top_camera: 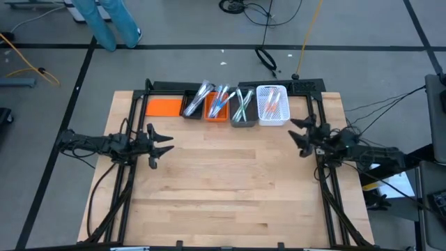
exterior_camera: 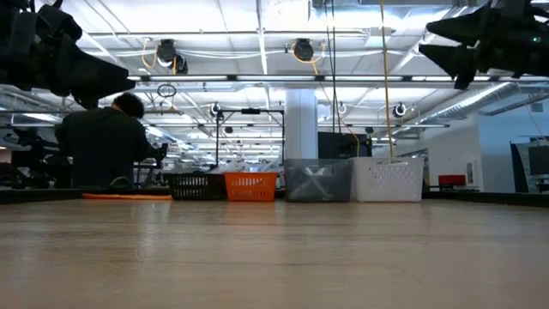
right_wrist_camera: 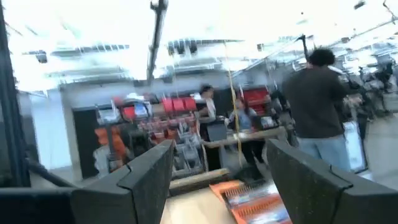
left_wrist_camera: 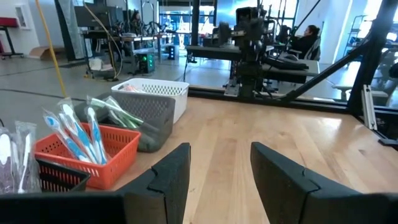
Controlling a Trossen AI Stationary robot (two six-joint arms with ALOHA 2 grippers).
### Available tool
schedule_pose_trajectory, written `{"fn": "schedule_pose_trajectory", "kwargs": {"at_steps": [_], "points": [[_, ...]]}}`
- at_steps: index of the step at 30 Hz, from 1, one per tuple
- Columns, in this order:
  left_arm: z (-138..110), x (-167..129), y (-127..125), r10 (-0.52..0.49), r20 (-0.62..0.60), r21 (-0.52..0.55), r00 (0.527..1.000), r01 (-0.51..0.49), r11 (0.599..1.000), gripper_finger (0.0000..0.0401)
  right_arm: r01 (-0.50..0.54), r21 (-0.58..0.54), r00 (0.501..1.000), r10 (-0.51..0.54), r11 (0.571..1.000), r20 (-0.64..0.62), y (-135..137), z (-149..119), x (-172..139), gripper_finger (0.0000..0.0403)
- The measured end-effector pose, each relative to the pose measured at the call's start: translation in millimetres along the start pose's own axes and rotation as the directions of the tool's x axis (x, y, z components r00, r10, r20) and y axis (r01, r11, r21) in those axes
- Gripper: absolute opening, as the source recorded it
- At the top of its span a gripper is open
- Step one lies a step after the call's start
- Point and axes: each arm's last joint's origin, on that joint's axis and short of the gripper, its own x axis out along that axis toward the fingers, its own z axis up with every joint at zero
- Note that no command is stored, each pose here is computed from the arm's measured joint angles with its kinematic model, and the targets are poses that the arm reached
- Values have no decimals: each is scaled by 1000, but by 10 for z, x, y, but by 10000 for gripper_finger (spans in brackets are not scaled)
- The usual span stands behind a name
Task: Pick & Place Toothbrushes
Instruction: Return to Home Position
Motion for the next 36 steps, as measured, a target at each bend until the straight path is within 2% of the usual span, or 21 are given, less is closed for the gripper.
{"fn": "schedule_pose_trajectory", "kwargs": {"at_steps": [4,10,36], "points": [[3,1,-1,-2,2,-1,1000,2,1000,170,-9,26,989,5,1000,146,2,144,-7,251],[-8,7,-2,0,-10,4,1000,0,1000,170,-1,30,981,-5,1000,193,-7,188,-15,251],[-2,7,-3,0,-4,2,1000,0,1000,170,36,14,985,-37,999,171,-37,164,1,252]]}}
